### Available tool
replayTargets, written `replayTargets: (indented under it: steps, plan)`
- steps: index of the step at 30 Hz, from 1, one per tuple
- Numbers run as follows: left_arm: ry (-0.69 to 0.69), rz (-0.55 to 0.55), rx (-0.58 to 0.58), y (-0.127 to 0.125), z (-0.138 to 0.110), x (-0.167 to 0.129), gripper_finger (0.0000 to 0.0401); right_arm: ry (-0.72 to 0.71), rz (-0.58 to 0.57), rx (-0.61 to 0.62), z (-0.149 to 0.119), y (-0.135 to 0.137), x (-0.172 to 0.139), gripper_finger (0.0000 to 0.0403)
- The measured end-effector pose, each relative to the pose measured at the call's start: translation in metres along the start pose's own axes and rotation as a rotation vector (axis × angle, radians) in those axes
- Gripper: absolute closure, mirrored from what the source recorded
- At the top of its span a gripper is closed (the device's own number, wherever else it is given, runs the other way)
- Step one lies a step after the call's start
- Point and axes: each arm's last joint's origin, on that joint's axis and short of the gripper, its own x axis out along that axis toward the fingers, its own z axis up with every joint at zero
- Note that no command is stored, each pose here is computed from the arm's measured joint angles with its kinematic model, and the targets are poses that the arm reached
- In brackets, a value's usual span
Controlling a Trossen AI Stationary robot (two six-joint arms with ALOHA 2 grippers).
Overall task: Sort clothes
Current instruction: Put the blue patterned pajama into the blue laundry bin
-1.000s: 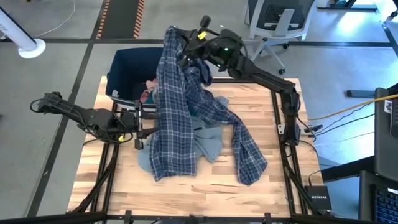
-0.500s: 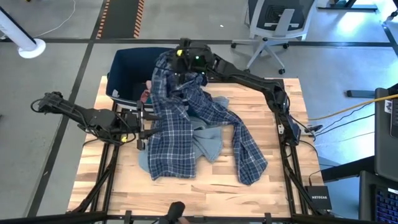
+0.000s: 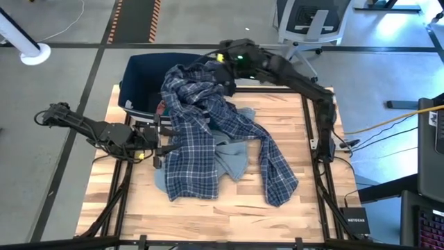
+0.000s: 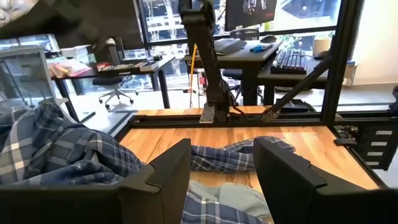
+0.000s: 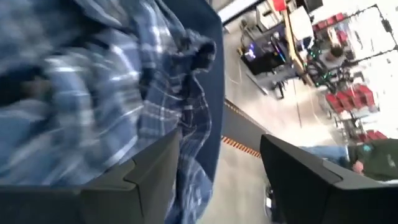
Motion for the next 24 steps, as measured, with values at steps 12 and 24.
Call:
replayTargets:
  steps: [12,24]
  plan:
    - [0.144,-0.005,-0.015,-0.004,-0.016,0.003,0.0232,0.163,0.227,-0.099,0.029,0.054,-0.077,0.0157]
    - [0.443,0.061,-0.122,-0.002,-0.048,-0.001,0.0232,0.514,0.273,-0.264,-0.003,0.128,-0.029,0.0157]
